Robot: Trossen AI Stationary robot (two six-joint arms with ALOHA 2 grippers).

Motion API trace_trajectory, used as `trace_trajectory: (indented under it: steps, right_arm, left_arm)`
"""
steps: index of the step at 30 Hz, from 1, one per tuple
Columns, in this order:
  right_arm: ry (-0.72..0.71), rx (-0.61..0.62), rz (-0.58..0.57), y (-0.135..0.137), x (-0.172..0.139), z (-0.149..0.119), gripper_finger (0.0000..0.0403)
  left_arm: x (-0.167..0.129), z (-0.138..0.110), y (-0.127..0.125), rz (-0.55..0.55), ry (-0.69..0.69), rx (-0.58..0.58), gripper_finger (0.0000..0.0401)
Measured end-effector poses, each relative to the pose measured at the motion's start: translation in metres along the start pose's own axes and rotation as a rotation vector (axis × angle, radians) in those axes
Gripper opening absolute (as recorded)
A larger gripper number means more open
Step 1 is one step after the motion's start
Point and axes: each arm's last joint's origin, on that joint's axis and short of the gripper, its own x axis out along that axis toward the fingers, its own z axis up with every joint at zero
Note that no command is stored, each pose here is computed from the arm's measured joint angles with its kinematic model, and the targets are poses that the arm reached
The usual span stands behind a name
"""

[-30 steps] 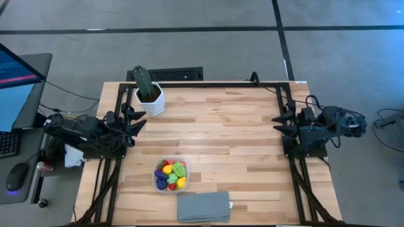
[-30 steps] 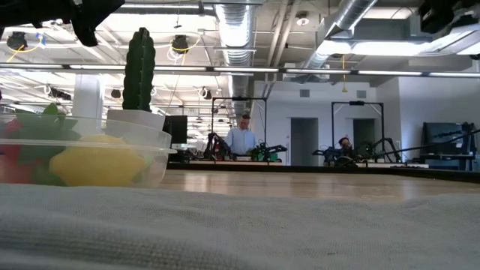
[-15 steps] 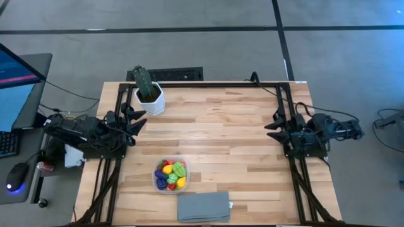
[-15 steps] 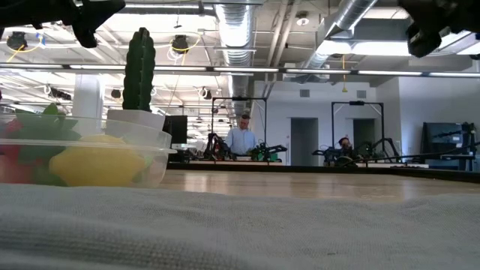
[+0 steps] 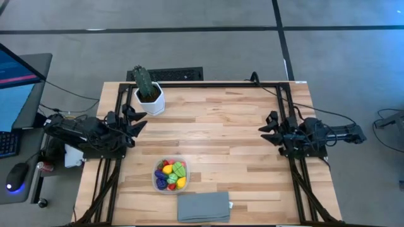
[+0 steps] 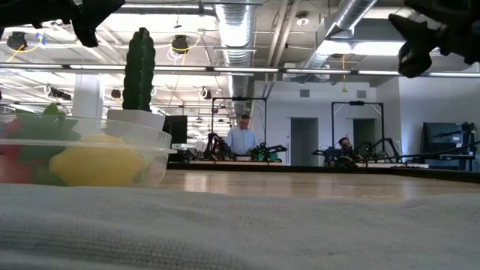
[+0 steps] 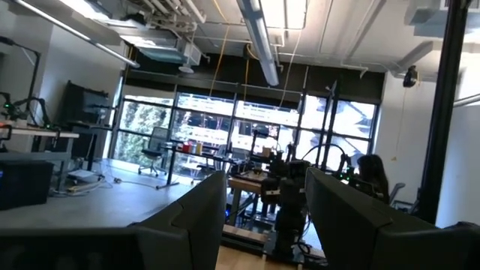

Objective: Pick and placing Produce into tupperware
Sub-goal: Return to Home Position

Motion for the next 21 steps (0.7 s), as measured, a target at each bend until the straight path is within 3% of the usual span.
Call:
trace_trajectory:
  steps: [4, 9, 16, 21]
  right_arm:
    - [0.068, 0.007, -0.003, -0.001, 0.000, -0.006, 0.0159]
    - [0.215, 0.071, -0.099, -0.006, -0.003, -0.022, 0.0159]
    - [0.234, 0.082, -0.108, -0.007, -0.003, -0.023, 0.0159]
    - [0.242, 0.090, -0.111, -0.007, -0.003, -0.024, 0.0159]
  left_arm:
    - [0.000, -0.003, 0.000, -0.003, 0.025, 0.008, 0.0174]
    - [-0.001, -0.012, 0.000, -0.004, 0.113, 0.000, 0.0174]
    - [-0.001, -0.016, 0.000, -0.026, 0.153, -0.006, 0.0174]
    - [-0.001, -0.016, 0.002, 0.060, 0.154, 0.018, 0.0174]
